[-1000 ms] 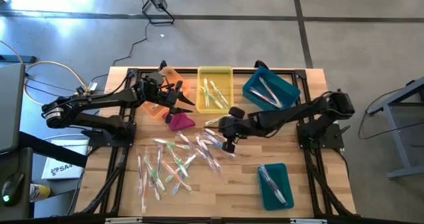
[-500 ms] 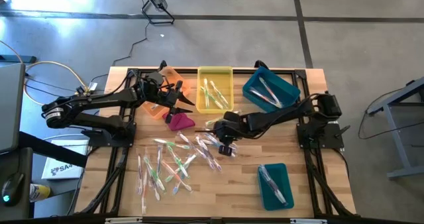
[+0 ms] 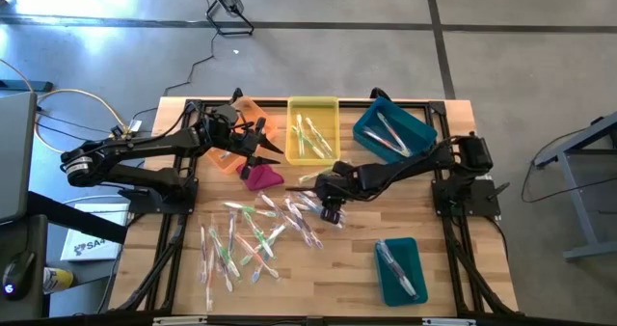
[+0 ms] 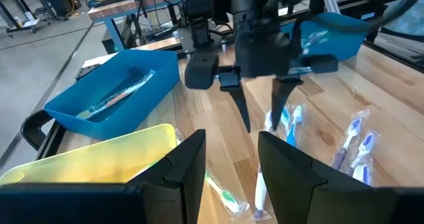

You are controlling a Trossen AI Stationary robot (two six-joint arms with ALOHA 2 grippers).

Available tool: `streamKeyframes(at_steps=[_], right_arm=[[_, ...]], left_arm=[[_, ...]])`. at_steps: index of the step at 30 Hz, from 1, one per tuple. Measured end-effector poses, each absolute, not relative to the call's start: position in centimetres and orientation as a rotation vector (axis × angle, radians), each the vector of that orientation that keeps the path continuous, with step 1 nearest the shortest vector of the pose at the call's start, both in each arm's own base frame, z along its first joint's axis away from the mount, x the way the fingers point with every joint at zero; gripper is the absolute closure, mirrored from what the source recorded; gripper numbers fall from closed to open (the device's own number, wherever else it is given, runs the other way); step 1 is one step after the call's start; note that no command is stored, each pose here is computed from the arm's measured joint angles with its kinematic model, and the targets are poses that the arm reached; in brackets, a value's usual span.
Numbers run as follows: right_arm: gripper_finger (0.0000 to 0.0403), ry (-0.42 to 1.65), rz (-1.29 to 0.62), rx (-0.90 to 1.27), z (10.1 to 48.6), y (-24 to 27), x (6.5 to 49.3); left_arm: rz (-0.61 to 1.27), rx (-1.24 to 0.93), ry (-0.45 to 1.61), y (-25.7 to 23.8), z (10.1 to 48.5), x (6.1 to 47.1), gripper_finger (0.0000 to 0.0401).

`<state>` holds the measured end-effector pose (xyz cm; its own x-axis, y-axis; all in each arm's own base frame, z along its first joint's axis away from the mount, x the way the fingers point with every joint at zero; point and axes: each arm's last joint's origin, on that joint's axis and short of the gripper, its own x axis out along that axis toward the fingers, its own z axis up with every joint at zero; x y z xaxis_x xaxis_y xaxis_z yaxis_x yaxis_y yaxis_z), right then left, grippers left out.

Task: Pick & Place Toothbrushes
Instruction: Put the purple toothbrush into the bottom blue bin

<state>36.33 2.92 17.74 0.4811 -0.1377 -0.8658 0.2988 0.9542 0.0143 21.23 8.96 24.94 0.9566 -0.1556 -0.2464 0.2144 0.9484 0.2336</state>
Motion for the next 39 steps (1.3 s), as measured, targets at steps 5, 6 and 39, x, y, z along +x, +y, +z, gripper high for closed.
streamKeyframes(at_steps=[5, 6, 39], right_arm=[[0.0262, 1.037, -0.27, 0.187, 17.1, 3.0, 36.7], [0.0263, 1.035, -0.274, 0.189, 16.8, 3.0, 36.8], [0.0265, 1.098, -0.302, 0.202, 13.0, 3.0, 37.8]], left_arm=[[-0.19, 0.261, 0.229, 9.0, 24.9, 21.2, 0.0267], [-0.19, 0.26, 0.231, 9.0, 24.9, 21.2, 0.0267], [-0.198, 0.279, 0.244, 8.9, 24.7, 21.2, 0.0267]])
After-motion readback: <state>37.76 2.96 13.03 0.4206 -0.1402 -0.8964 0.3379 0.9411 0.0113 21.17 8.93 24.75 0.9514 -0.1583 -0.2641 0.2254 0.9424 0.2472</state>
